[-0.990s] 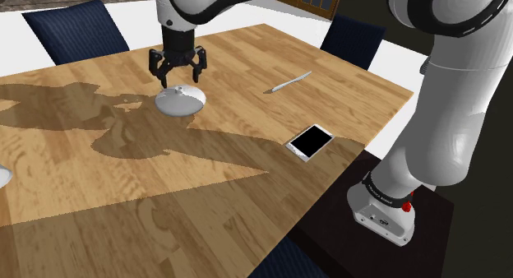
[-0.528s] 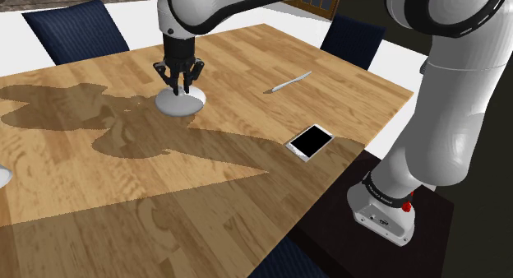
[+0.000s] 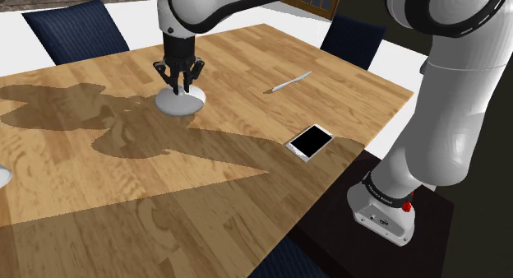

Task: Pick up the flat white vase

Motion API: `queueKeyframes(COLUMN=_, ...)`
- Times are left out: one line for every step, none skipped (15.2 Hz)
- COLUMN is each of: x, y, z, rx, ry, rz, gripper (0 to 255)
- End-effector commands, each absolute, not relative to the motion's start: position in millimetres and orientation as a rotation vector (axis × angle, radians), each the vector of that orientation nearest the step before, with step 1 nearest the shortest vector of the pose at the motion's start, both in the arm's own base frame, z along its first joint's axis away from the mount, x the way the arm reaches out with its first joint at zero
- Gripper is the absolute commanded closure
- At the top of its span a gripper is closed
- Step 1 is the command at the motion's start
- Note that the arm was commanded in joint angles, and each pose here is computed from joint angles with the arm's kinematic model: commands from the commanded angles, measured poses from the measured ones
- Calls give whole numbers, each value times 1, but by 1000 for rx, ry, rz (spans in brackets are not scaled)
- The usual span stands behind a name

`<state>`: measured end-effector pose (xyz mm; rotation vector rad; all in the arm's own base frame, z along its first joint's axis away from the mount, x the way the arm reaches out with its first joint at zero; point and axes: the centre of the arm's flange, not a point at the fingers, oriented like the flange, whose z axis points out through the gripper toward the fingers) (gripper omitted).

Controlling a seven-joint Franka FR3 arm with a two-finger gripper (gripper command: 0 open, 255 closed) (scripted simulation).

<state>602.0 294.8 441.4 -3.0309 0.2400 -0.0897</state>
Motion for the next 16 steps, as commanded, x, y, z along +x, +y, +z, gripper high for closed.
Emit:
queueKeyframes(x=602, y=295, z=449, rx=-3031, ry=240, rz=-90, gripper=255)
queueKeyframes(x=602, y=295, z=454, rx=-3031, ry=240, rz=-90, gripper=255)
queueKeyframes(x=602, y=295, z=460, rx=-3031, ry=240, rz=-90, gripper=255)
queueKeyframes(x=602, y=295, z=465, rx=-3031, ry=240, rz=-90, gripper=255)
queueKeyframes(x=602, y=295, z=470, rx=-3031, ry=240, rz=-90, gripper=255)
queueKeyframes(x=602, y=295, z=476, rx=-3031, ry=240, rz=-90, gripper=255)
queueKeyframes(x=602, y=295, z=481, rx=-3031, ry=240, rz=-90, gripper=255)
queueKeyframes(x=602, y=295, z=486, rx=-3031, ry=240, rz=-90, gripper=255)
queueKeyframes(x=602, y=295, z=491, rx=-3031, ry=240, rz=-90, gripper=255)
queueKeyframes(x=602, y=295, z=497, rx=-3031, ry=240, rz=-90, gripper=255)
queueKeyframes(x=602, y=295, z=502, rx=-3031, ry=240, rz=-90, gripper=255)
queueKeyframes(x=602, y=295, z=507, rx=-3031, ry=240, rz=-90, gripper=255)
queueKeyframes(x=602, y=295, z=513, rx=-3031, ry=240, rz=-90, gripper=255)
queueKeyframes(x=602, y=295, z=518, rx=-3031, ry=240, rz=-90, gripper=255)
queueKeyframes(x=602, y=295, z=519, rx=-3031, ry=240, rz=-90, gripper=255)
queueKeyframes(x=602, y=295, z=519, rx=-3031, ry=240, rz=-90, gripper=255)
